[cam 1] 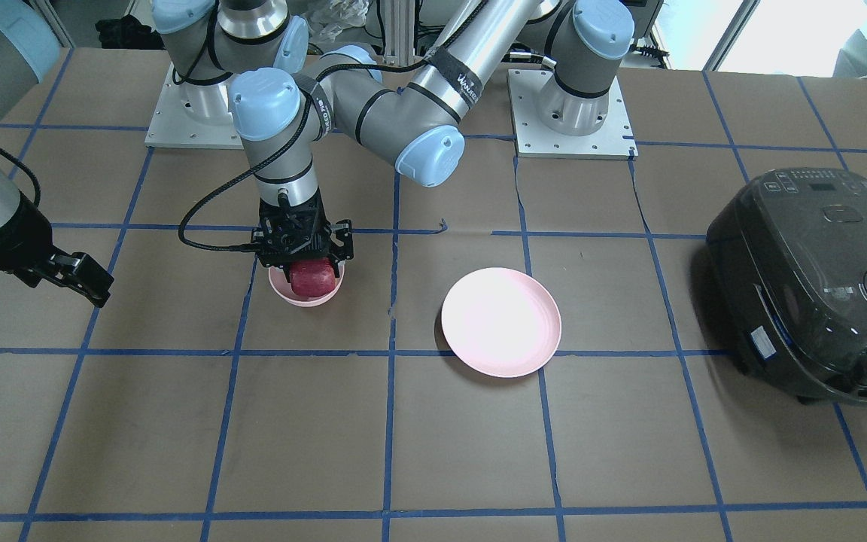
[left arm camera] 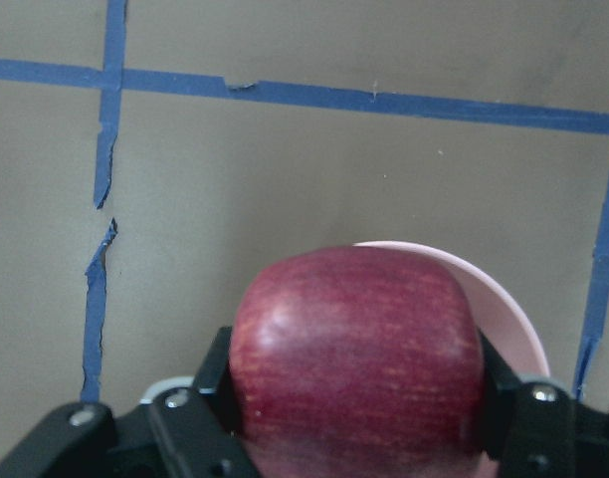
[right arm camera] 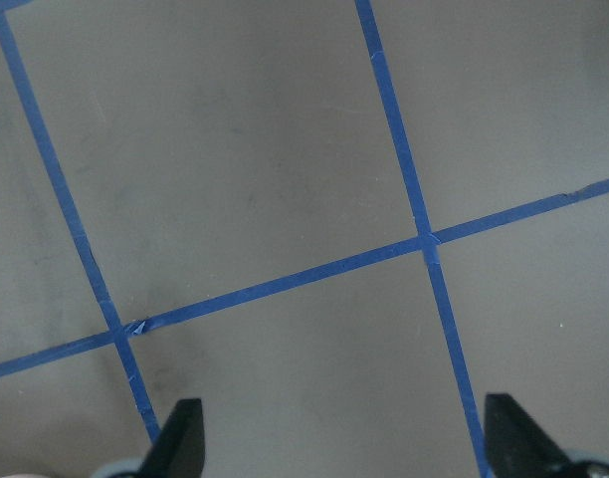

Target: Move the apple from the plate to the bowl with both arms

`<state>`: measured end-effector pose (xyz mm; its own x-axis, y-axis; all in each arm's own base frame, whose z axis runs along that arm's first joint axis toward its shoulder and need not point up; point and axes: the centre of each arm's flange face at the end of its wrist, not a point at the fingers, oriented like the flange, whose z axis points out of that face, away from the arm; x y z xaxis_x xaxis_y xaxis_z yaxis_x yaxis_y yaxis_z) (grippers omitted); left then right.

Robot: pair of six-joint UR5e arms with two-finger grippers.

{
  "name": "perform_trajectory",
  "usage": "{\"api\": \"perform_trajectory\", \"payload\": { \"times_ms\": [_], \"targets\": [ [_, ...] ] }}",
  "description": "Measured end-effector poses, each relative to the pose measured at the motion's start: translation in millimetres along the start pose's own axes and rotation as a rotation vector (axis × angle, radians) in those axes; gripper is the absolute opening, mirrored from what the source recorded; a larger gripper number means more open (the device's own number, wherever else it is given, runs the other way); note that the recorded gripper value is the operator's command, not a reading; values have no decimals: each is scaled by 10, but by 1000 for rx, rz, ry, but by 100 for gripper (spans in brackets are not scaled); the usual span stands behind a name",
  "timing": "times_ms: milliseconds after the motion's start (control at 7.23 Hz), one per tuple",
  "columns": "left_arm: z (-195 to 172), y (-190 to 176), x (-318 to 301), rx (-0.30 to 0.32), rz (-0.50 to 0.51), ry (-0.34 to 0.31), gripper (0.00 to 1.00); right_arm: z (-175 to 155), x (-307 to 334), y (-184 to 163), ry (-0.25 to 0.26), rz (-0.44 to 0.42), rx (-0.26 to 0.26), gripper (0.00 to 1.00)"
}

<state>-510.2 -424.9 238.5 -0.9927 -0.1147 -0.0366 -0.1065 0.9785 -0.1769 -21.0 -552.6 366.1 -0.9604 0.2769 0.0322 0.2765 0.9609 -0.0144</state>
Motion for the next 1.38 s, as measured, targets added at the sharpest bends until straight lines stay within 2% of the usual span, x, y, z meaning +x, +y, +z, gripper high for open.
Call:
{"api": "perform_trajectory", "payload": {
  "times_ms": [415, 553, 830, 968, 1383],
  "targets": [
    [4, 170, 111, -2, 5, 1, 51, -2, 1, -1, 1, -2, 0, 100],
    [28, 206, 133, -4, 5, -3, 63, -15, 0, -6, 0, -2, 3, 100],
    [141, 236, 152, -15, 9, -17, 93, -69, 8, -8, 6, -15, 16, 100],
    [186, 240, 158, -17, 9, -23, 100, -108, 13, -5, 11, -32, 25, 100],
    [43, 217, 151, -4, 7, -1, 100, -265, 3, -1, 8, -48, 57, 100]
  ]
}}
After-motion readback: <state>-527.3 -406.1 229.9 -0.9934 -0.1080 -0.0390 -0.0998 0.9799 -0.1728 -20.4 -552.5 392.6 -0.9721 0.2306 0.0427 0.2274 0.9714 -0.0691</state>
